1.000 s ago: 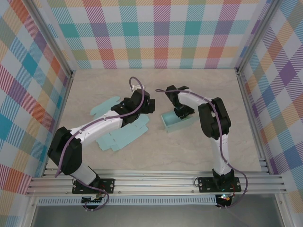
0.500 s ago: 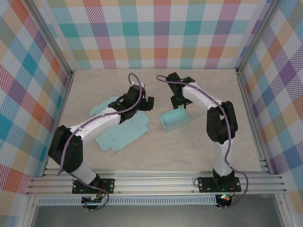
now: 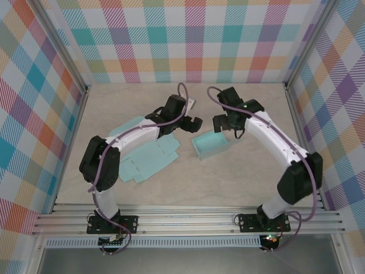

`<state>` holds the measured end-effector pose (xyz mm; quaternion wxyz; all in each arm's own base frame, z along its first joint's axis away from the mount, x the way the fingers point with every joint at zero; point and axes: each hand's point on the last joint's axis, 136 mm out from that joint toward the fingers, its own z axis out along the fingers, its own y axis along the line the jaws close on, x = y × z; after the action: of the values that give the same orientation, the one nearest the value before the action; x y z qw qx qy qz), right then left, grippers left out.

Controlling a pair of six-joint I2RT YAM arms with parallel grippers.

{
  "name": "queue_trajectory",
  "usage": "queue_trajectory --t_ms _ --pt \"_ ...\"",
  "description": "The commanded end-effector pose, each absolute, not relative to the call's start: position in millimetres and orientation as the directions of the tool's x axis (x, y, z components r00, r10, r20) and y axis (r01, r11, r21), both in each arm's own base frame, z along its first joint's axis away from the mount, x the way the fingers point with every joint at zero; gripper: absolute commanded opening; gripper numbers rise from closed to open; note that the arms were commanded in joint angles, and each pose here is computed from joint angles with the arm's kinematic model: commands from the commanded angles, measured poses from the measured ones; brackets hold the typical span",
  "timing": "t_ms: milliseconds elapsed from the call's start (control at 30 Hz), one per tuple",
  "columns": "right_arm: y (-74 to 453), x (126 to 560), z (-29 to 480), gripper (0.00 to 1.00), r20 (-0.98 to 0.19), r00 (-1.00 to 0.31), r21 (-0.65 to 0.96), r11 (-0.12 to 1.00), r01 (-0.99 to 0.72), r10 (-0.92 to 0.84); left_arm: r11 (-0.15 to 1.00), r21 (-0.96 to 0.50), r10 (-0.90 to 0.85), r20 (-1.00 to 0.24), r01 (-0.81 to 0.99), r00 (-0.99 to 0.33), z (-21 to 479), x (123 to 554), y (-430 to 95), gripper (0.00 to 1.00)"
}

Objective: Fold the paper box

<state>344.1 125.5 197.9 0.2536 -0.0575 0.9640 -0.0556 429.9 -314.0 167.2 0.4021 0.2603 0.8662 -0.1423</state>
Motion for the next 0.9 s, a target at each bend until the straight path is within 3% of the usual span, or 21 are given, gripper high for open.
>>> queue_trajectory --t_ms 0,367,867 --pt "112.7 323.3 196.1 1.00 -0.499 -0.864 -0.112 0.994 -0.010 -0.065 0.687 0.000 0.478 -0.753 0.726 -0.452 164.1 420.1 -338.7 1.00" --pt "74.1 279.7 188.1 1.00 -0.537 -0.839 -0.071 0.986 0.149 0.088 0.527 0.048 0.641 -0.677 0.848 -0.361 132.7 412.3 -365.4 1.00" --pt "72.8 282.9 178.1 1.00 -0.534 -0.837 -0.057 0.983 0.175 0.118 0.435 0.120 0.747 -0.602 0.892 -0.283 110.6 411.1 -379.1 1.00"
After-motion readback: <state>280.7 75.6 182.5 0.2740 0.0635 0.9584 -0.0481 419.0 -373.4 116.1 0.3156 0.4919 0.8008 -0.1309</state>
